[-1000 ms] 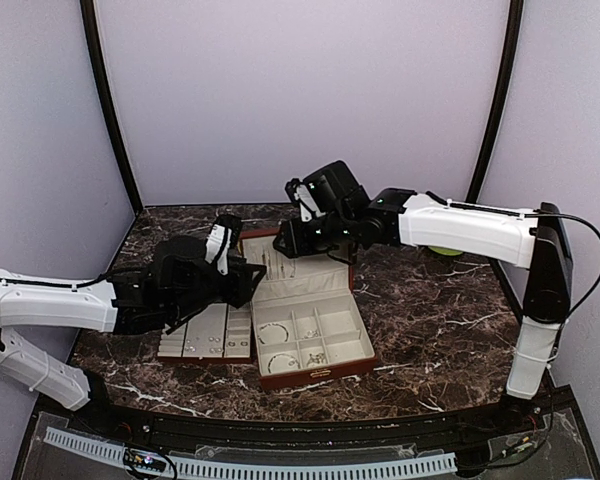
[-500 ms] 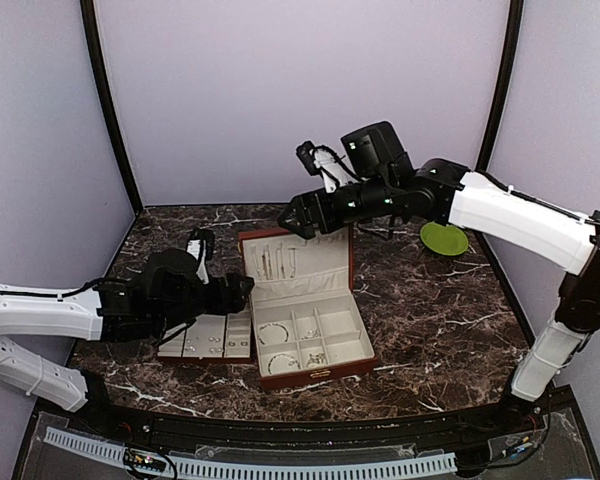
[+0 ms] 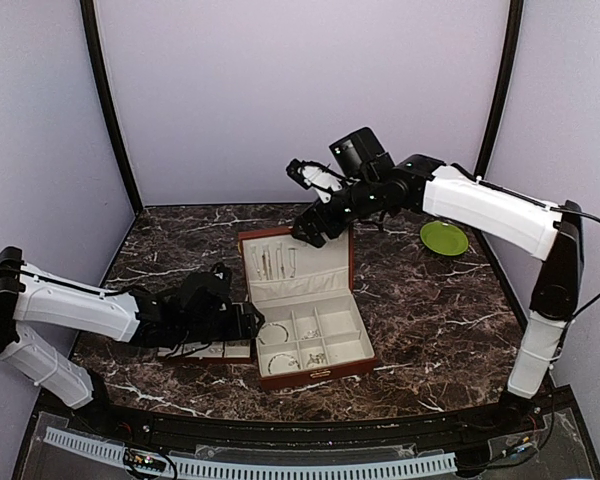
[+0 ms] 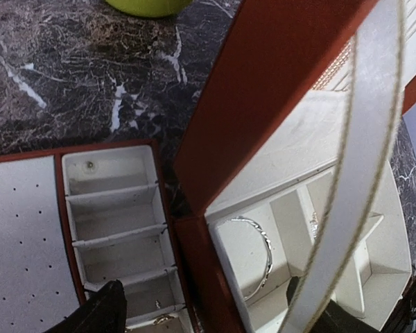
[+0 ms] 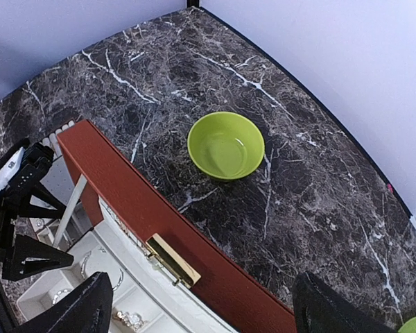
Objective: Organize the mixed jewelry
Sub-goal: Hang the necklace on the necklace hanger.
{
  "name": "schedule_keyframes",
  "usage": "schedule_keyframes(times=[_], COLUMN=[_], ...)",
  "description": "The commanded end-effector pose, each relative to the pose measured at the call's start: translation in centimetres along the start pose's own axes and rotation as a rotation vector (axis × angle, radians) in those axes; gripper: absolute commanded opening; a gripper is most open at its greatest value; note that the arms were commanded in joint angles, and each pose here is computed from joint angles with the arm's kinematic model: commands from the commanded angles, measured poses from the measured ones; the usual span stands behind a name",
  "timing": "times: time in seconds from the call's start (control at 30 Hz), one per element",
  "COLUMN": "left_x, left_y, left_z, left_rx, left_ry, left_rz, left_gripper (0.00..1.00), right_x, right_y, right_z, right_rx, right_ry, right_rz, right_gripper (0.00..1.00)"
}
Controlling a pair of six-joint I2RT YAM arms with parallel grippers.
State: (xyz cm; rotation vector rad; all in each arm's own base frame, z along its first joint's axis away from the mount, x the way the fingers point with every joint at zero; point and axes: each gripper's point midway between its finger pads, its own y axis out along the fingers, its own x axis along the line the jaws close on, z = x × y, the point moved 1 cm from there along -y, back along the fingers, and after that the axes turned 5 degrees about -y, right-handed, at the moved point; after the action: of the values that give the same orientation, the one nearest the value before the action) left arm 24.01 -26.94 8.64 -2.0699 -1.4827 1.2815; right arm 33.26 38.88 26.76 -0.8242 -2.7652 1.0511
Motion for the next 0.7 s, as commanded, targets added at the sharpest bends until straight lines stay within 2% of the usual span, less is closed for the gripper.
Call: schedule_keyframes(times=[0.0,0.1,0.17,0.3,0.37,0.67], left_x=[-0.7,-0.9,-1.4,-1.7,-1.9,-2.3], left_y=[0.3,0.5,0.6,1.2,1.6,2.3], left_z=[0.4,0.8,0.9,1.4,1.7,2.0], left_rx=[0.048,0.062,0.066,0.09,0.106,0.129], left_ry=[-0.05,-0.038,-0.027,0.006,0.032,0.112], left_rz=[0.017,0.032,0.06,0.075,0.077,0.072], left_gripper=[0.83,0.82,0.77,0.65,0.56,0.34], right_x=[0.4,0.5,0.5,0.4,0.4,0.1], right_y=[0.6,1.3,1.7,2.3,2.7,3.3], right_z=[-0.7,-0.4,-0.3,-0.3,-0.1,1.3], right_rx=[-0.007,0.012,0.021,0.034,0.048,0.103], right_ry=[-0.116,-0.15,-0.173,-0.22,-0.241,-0.308], right_rz=[-0.04,-0.051,-0.055,-0.046,-0.035,0.075], right_gripper=[0.9,0.9,0.89,0.89,0.89,0.86])
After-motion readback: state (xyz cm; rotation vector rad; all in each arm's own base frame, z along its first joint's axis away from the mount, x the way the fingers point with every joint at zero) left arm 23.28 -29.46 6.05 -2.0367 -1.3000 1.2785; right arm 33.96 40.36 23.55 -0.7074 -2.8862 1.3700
